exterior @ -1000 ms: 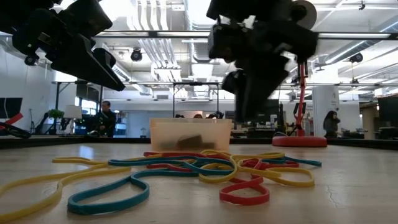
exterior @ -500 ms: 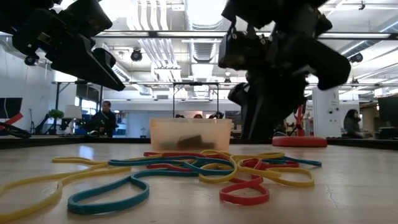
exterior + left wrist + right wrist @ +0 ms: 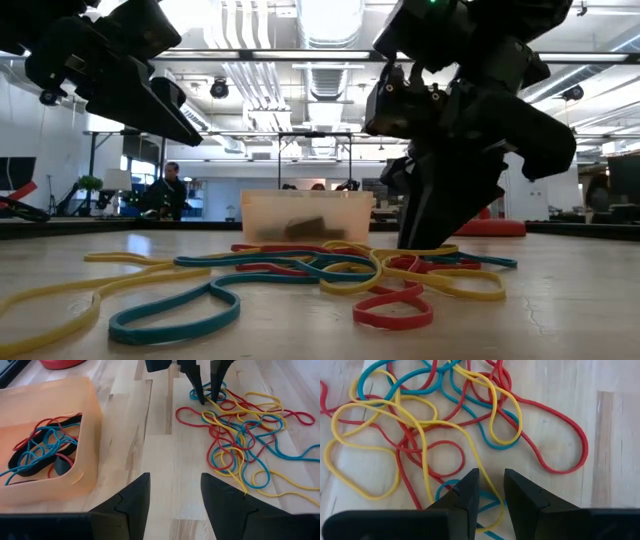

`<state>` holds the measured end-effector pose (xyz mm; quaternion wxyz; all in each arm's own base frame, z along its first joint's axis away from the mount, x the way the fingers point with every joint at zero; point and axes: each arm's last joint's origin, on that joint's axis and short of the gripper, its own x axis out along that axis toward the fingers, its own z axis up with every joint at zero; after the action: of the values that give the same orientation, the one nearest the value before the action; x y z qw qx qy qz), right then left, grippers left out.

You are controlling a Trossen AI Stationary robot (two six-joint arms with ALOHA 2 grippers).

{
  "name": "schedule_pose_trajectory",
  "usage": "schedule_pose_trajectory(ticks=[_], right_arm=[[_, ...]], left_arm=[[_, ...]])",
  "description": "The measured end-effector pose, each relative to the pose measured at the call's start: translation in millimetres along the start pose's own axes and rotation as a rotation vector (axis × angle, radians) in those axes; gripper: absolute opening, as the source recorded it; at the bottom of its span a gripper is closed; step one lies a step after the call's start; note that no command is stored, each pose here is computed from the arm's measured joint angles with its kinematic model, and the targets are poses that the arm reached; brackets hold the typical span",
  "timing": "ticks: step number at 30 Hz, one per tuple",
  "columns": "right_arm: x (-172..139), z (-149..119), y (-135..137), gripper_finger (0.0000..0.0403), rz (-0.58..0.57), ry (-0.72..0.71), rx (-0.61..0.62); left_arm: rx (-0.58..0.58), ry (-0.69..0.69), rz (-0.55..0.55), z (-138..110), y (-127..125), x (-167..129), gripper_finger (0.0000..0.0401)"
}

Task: Pick and place rubber bands into bin
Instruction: Put the yellow rubber band into the orange bin

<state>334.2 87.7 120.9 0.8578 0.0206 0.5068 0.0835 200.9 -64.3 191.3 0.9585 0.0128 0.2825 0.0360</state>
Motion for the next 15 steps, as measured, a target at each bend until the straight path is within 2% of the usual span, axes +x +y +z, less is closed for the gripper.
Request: schedule_pose_trajectory(ticks=[6,12,15], right_arm=[[1.8,-6.7,-2.2,0.0075,-0.042,0.000,0.012],[2.7,-7.5,-2.8,0.0021,-0.075,-0.021,-0.007],[2.8,-6.5,-2.5,0.0010,-0.094,-0.032,-0.018]], left_arm=[[0.000,0.000,0.000,0.0,-0.1,0.0,0.0160],[0.000,0.000,0.000,-0.1,0.0,0.0,0.0160],[0.000,0.000,0.000,-0.1,-0.1,0.0,0.0160]])
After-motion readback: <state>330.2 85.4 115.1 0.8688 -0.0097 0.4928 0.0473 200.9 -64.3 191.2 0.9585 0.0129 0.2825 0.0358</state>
